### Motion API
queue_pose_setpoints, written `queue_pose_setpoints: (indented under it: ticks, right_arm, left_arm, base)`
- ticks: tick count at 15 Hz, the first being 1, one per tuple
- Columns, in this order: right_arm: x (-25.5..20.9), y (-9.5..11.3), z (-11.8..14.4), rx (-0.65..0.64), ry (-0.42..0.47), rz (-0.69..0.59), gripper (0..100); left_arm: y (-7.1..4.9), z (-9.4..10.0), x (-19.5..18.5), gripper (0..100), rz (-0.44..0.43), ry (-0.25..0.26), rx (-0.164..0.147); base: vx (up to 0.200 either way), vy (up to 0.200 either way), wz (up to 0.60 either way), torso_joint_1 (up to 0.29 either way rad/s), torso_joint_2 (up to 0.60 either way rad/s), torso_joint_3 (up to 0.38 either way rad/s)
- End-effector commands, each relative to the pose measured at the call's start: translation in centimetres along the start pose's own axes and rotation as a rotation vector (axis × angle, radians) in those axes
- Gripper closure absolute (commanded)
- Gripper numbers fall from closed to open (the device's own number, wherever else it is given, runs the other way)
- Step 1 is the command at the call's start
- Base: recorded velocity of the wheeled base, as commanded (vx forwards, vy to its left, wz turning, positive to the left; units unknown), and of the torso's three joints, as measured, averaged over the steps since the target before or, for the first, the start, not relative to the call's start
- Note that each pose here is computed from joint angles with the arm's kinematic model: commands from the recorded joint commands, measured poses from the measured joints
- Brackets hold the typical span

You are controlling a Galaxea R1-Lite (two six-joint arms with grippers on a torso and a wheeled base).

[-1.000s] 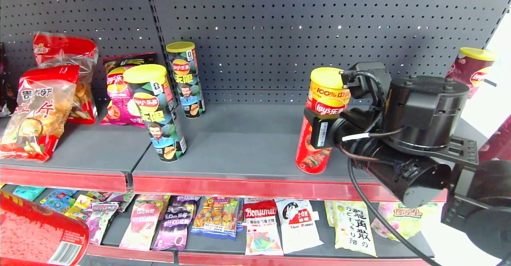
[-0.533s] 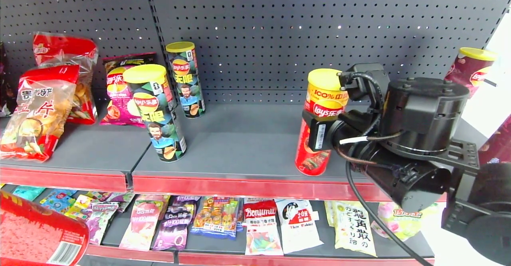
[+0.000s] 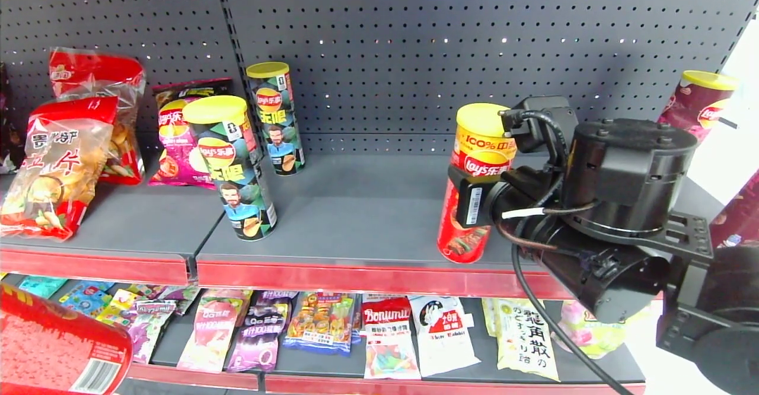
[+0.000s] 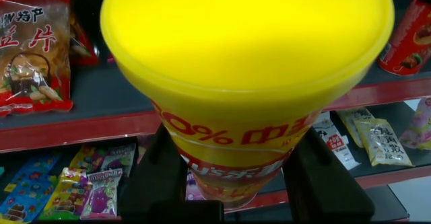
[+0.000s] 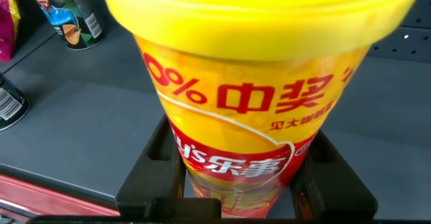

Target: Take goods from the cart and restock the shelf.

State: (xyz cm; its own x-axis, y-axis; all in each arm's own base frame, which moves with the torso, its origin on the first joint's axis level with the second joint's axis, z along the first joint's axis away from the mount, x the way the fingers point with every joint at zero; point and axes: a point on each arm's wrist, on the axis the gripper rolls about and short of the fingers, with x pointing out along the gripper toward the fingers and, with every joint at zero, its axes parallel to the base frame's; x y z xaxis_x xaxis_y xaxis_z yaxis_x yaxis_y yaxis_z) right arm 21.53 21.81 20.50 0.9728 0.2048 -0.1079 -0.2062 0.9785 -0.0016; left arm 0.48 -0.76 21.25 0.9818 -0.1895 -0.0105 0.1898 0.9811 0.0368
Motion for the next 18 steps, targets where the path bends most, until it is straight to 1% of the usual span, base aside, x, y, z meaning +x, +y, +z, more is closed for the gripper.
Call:
queue_pose_setpoints:
  ticks: [1, 2, 3, 9, 12, 13, 15, 18]
  right_arm:
    - [0.2, 0.0, -0.3, -0.006, 0.009, -0.005, 100]
    - [0.4, 0.1, -0.5, -0.012, 0.013, -0.027, 100]
    - [0.6, 0.1, -0.7, -0.014, 0.017, -0.044, 0]
    - [0.4, 0.1, -0.3, 0.018, 0.005, -0.041, 0]
    - [-0.9, -0.5, 0.7, 0.042, -0.023, -0.030, 0]
    - [-1.6, -0.3, 0.7, 0.043, -0.025, -0.010, 0]
    - [-3.0, -0.3, 0.0, 0.041, -0.007, 0.019, 0]
    - [-4.0, -0.7, -0.2, 0.037, -0.003, 0.027, 0]
  left_arm:
    - [0.0, 0.0, 0.0, 100, 0.000, 0.000, 0.001]
    - [0.0, 0.0, 0.0, 100, -0.001, 0.001, 0.000]
    - [0.0, 0.0, 0.0, 100, -0.001, -0.001, 0.001]
    - [0.0, -0.3, 0.0, 100, 0.000, 0.007, -0.002]
    - [0.0, -0.3, 0.0, 100, -0.001, 0.007, -0.002]
    - [0.0, -0.3, 0.1, 100, -0.001, 0.009, -0.003]
    - [0.1, -0.3, 0.3, 100, -0.003, 0.018, -0.007]
    - [0.1, -0.3, 0.3, 100, -0.005, 0.018, -0.007]
  base:
    - [0.000, 0.000, 0.00, 0.000, 0.00, 0.000]
    - [0.000, 0.000, 0.00, 0.000, 0.00, 0.000]
    - [0.000, 0.000, 0.00, 0.000, 0.00, 0.000]
    - [0.000, 0.000, 0.00, 0.000, 0.00, 0.000]
    - [0.000, 0.000, 0.00, 0.000, 0.00, 0.000]
    - [0.000, 0.000, 0.00, 0.000, 0.00, 0.000]
    - [0.000, 0.000, 0.00, 0.000, 0.00, 0.000]
    - [0.000, 0.000, 0.00, 0.000, 0.00, 0.000]
